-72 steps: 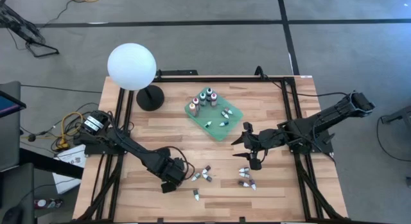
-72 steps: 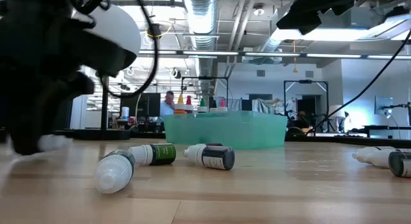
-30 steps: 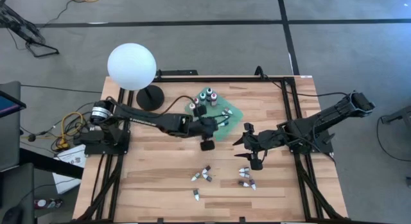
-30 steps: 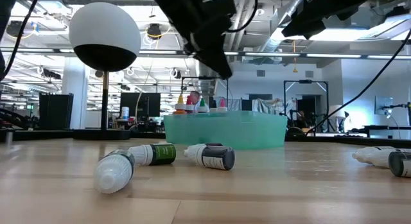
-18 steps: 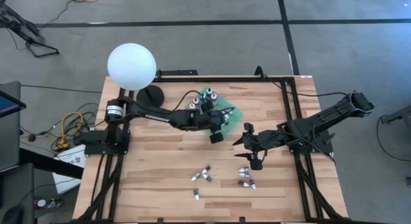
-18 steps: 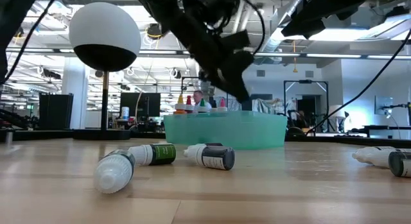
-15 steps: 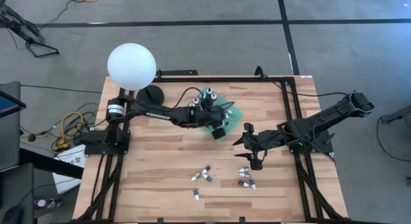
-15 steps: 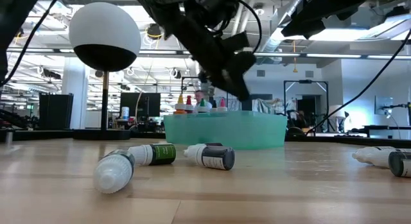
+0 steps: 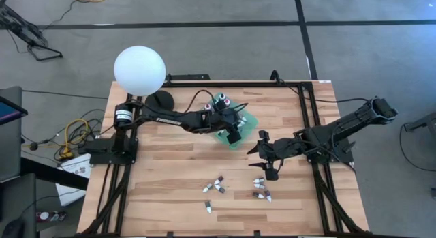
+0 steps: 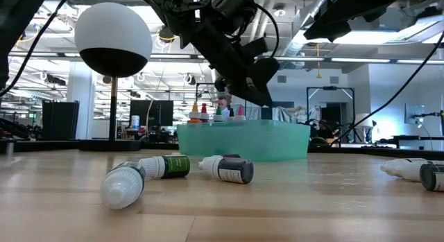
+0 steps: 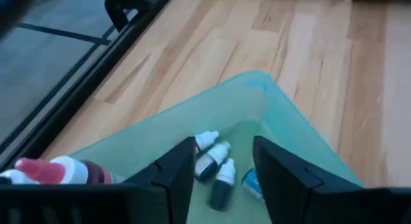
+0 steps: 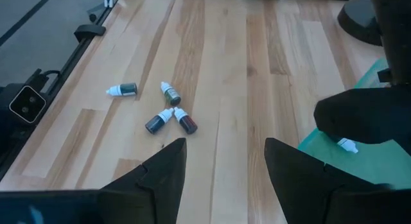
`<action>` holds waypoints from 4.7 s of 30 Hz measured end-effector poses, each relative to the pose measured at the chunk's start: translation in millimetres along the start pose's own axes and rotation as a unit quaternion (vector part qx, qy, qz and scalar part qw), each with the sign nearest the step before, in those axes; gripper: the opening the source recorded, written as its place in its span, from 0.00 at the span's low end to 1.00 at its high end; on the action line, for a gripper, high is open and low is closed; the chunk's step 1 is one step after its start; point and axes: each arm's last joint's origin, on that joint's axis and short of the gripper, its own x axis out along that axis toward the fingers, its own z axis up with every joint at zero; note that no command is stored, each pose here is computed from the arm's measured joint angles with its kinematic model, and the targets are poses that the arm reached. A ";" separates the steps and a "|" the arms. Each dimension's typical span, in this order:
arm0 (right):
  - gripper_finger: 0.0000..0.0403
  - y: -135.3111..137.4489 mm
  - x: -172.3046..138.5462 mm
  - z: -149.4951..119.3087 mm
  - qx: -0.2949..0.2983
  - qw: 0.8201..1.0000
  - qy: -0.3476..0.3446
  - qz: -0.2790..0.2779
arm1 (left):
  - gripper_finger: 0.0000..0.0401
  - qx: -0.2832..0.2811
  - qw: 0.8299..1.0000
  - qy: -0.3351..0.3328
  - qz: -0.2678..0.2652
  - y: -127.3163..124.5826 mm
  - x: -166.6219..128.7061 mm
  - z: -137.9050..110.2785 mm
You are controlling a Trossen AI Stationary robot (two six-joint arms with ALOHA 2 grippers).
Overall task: Pick & Place food coloring
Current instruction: Put the small brown food coloring bottle into the green bin
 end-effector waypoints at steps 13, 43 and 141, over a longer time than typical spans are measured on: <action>0.51 7.5 -1.5 -7.8 0.058 0.997 0.038 0.019 | 0.50 0.041 0.996 0.032 -0.071 -10.6 -43.5 12.9; 0.51 59.2 59.6 -68.2 0.063 0.969 0.240 0.014 | 0.38 0.132 0.940 0.213 -0.233 -158.9 -211.3 -64.5; 0.20 56.6 80.4 -84.2 0.048 0.955 0.292 -0.026 | 0.36 0.144 0.961 0.167 -0.166 -167.8 -226.9 -72.5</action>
